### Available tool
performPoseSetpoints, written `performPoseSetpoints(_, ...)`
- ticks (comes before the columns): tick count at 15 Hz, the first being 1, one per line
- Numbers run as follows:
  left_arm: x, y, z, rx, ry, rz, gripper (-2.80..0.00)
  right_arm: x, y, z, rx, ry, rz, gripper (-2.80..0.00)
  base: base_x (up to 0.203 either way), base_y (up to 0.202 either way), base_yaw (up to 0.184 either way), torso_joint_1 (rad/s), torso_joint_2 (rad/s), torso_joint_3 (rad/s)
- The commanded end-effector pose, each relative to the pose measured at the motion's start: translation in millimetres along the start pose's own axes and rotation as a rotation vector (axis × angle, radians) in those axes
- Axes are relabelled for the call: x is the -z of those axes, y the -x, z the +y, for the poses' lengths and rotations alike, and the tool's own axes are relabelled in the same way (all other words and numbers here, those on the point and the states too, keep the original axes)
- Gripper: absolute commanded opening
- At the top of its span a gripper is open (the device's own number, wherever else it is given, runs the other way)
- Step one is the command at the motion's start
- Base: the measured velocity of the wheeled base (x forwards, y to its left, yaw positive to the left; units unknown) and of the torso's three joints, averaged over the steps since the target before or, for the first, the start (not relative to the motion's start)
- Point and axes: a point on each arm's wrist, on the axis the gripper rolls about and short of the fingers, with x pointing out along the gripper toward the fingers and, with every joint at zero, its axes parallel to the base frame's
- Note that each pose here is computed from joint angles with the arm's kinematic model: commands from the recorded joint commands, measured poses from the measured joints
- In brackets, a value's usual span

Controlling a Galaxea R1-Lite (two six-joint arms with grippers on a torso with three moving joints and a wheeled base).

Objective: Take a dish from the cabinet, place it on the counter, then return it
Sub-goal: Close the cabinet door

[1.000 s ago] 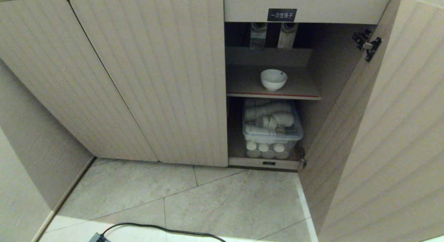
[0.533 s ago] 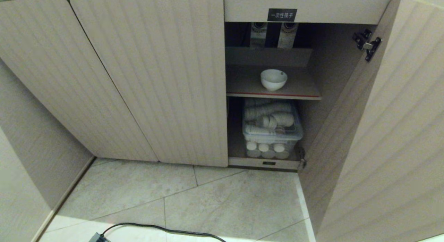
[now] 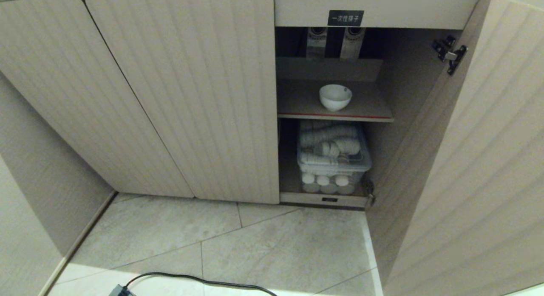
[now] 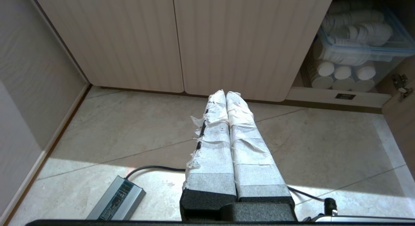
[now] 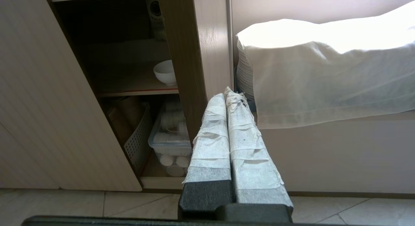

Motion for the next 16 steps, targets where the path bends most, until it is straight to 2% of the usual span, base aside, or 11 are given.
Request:
performPoseSetpoints(1, 0.0, 0.0, 0.0, -0.001, 0.001, -0.001, -2.80, 2.2, -1.0, -0.3, -0.005, -0.009, 0.011, -2.80, 0.000, 0.000, 0.000, 0.000, 0.00, 0.000)
performPoseSetpoints(6, 0.0, 0.0, 0.0, -0.001, 0.001, -0.001, -2.80, 4.7, -6.3, -0.8, -0.025, -0.064, 0.046, -2.80, 0.000, 0.000, 0.000, 0.000, 0.00, 0.000)
performPoseSetpoints(11, -0.4, 0.1, 0.0, -0.001, 0.001, -0.002, -2.80, 6.2, -10.6, 0.6, -0.094, -0.093, 0.081, -2.80, 0.000, 0.000, 0.000, 0.000, 0.00, 0.000)
performPoseSetpoints(16, 0.0, 0.0, 0.0, -0.001, 0.001, -0.001, -2.80, 10.1, -17.2, 0.7, -0.110, -0.100, 0.128, -2.80, 0.000, 0.000, 0.000, 0.000, 0.00, 0.000)
